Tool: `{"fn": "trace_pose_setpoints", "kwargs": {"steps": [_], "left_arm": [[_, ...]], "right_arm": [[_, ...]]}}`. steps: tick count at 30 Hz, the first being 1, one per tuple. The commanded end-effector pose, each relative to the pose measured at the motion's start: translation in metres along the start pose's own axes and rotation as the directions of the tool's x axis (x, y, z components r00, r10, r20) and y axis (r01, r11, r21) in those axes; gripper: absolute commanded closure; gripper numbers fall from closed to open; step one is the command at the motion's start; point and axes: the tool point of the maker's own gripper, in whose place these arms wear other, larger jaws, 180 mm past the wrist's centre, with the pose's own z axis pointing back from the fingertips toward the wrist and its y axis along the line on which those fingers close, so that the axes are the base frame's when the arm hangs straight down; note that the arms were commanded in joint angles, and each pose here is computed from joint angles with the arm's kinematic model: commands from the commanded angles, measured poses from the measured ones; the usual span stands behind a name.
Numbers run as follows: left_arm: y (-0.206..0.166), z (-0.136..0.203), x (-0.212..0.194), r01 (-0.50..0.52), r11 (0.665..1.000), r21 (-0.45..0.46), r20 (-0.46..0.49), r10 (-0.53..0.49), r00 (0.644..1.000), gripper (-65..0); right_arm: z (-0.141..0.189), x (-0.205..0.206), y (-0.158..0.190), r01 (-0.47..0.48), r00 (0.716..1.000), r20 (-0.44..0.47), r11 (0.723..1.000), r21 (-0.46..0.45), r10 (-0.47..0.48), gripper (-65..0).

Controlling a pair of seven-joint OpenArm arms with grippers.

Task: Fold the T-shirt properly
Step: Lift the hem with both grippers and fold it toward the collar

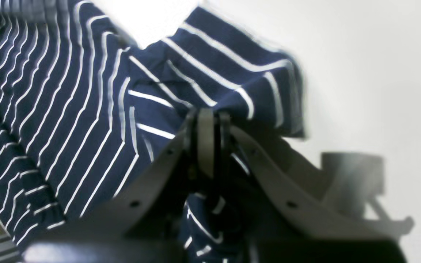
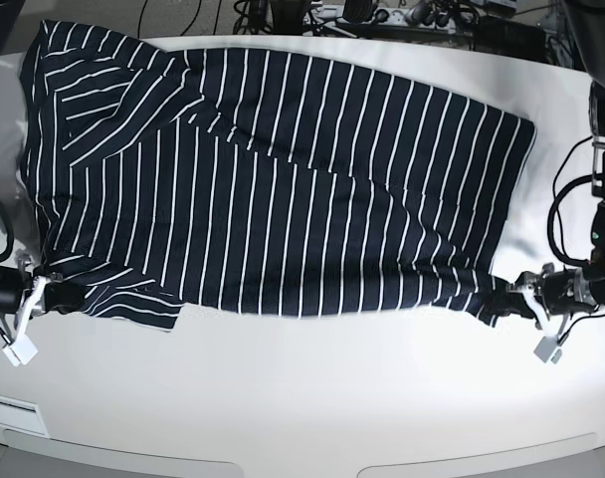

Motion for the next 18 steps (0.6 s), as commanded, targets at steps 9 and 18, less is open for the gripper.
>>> {"fn": "trace_pose_setpoints", "kwargs": {"steps": [9, 18], "left_arm": [[-0.004, 0.017, 0.019, -0.007, 0.999, -0.036, 0.045, 0.009, 0.999, 0.0], [-0.024, 0.022, 0.02, -0.026, 0.991, -0.128, 0.032, 0.031, 0.999, 0.0]], "right_arm": [[0.022, -0.012, 0.003, -0.072, 0.997, -0.029, 0.997, -0.025, 0.071, 0.0], [0.03, -0.034, 0.045, -0.32, 0.946, -0.057, 0.947, -0.025, 0.319, 0.0]]}}
